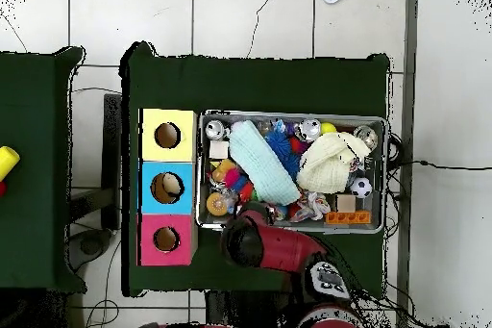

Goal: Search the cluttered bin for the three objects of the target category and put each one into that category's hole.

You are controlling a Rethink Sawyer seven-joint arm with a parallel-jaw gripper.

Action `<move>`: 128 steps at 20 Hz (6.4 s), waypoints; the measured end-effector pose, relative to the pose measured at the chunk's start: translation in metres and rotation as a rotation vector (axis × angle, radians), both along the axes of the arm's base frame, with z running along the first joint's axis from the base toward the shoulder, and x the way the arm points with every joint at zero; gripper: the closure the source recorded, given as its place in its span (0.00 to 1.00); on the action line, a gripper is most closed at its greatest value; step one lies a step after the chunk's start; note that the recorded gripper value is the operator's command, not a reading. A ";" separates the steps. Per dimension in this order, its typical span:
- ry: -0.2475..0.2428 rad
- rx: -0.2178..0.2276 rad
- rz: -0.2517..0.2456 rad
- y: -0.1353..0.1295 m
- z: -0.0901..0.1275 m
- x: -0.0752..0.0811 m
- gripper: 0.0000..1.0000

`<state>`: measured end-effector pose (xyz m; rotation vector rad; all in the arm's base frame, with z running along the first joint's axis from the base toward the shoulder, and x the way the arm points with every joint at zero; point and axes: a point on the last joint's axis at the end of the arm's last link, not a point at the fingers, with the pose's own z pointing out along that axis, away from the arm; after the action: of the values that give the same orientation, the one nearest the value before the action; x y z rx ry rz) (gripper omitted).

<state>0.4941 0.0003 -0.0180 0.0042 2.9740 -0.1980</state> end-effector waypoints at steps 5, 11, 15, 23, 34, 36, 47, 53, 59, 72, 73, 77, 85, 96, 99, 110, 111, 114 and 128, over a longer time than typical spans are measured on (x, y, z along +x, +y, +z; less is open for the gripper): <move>0.070 0.071 -0.043 0.012 -0.001 -0.003 1.00; 0.201 0.182 -0.113 0.018 0.026 0.004 1.00; 0.283 0.277 -0.147 0.024 0.055 0.012 1.00; 0.312 0.410 -0.156 0.034 0.103 0.037 1.00; 0.228 0.425 -0.112 0.047 0.122 0.059 1.00; 0.209 0.425 -0.102 0.051 0.125 0.063 1.00; 0.160 0.409 -0.090 0.049 0.141 0.075 1.00; 0.109 0.412 -0.079 0.048 0.158 0.095 1.00; 0.082 0.429 -0.069 0.048 0.171 0.113 1.00; 0.086 0.511 -0.095 0.016 0.207 0.147 1.00; 0.085 0.514 -0.096 0.013 0.209 0.149 1.00; 0.083 0.523 -0.098 0.004 0.219 0.160 1.00; 0.063 0.519 -0.082 0.006 0.232 0.178 1.00; 0.046 0.473 0.039 0.092 0.241 0.194 1.00; 0.047 0.461 0.077 0.121 0.240 0.189 1.00; -0.018 0.436 0.077 0.136 0.222 0.193 1.00; -0.026 0.433 0.070 0.133 0.220 0.194 1.00; -0.046 0.424 0.050 0.124 0.213 0.197 1.00; -0.087 0.388 0.005 0.099 0.203 0.200 1.00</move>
<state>0.6944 0.0993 0.1846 0.0507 2.8729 0.3704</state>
